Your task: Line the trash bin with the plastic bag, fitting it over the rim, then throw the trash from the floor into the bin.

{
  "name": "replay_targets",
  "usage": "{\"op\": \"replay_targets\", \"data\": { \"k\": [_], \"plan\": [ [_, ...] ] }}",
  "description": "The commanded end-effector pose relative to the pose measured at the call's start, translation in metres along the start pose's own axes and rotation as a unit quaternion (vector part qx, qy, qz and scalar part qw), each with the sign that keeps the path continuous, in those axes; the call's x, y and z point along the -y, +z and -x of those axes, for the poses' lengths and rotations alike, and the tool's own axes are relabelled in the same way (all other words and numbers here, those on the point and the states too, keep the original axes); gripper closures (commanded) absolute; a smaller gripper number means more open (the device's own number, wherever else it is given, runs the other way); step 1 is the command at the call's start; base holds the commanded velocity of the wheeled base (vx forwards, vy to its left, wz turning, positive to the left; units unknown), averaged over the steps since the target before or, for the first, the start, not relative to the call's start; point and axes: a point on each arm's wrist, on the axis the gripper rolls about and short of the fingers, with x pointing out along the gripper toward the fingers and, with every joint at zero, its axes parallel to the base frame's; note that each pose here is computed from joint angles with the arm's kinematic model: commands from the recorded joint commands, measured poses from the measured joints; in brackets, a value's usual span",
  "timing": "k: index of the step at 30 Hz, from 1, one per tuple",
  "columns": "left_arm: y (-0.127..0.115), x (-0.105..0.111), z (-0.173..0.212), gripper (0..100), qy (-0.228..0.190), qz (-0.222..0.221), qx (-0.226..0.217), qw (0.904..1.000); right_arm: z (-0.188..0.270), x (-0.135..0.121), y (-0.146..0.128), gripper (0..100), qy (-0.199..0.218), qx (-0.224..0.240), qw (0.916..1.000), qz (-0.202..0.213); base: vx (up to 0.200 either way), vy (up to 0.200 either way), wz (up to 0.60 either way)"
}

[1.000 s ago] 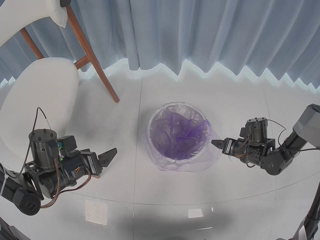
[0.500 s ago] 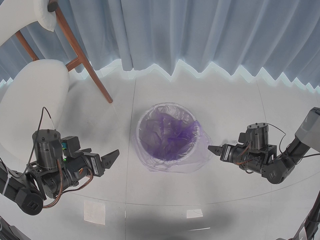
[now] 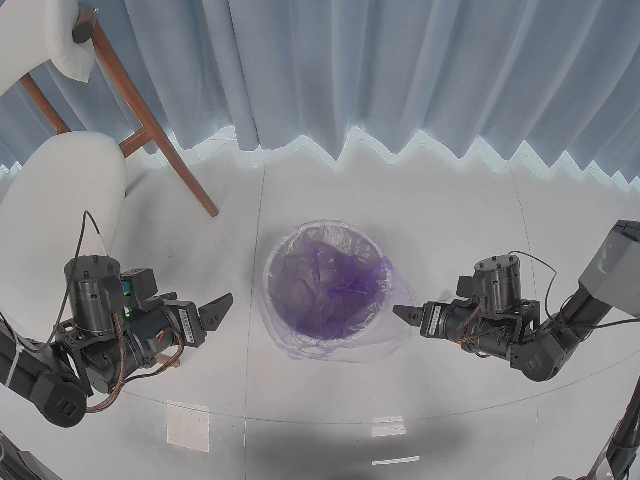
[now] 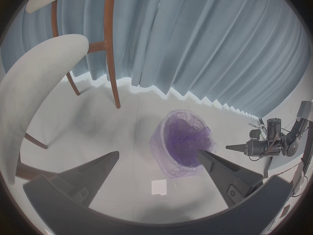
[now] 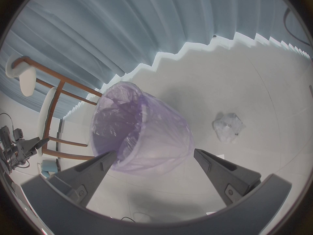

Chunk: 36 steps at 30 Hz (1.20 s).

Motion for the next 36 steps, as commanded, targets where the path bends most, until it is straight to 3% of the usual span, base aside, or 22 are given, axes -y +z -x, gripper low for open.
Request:
{"op": "replay_targets", "data": {
  "k": [1,9,12,19,30,31,36],
  "plan": [
    [0.0,0.002,-0.001,0,0.001,-0.001,0.001,1.0,-0.006,0.0,-0.001,0,-0.001,-0.001,1.0,-0.001,0.2,0.0,0.0],
    [-0.004,0.003,-0.002,0,0.002,-0.005,-0.008,1.0,-0.028,-0.007,0.004,0,0.003,0.004,0.9997,-0.026,0.025,0.0,0.0],
    [-0.008,0.003,-0.001,0,0.001,-0.009,-0.018,0.9998,-0.031,-0.006,-0.011,0,-0.01,-0.028,0.9991,-0.029,0.0,0.0,0.0],
    [-0.018,0.016,0.0,0,-0.022,-0.021,-0.038,0.9988,-0.049,-0.013,-0.029,0,-0.007,-0.05,0.9984,-0.024,0.0,0.0,0.0],
    [-0.026,0.013,0.002,0,-0.015,-0.024,-0.052,0.9982,-0.09,-0.017,-0.027,0,-0.005,-0.033,0.9991,-0.025,0.0,0.0,0.0],
    [-0.025,0.013,0.002,0,-0.014,-0.023,-0.051,0.9983,-0.092,-0.017,-0.027,100,-0.006,-0.03,0.9992,-0.024,0.0,0.0,0.0],
    [-0.025,0.013,0.002,0,-0.014,-0.023,-0.051,0.9983,-0.097,-0.016,-0.029,100,-0.009,-0.033,0.9993,-0.016,0.0,0.0,0.0]
  ]
}}
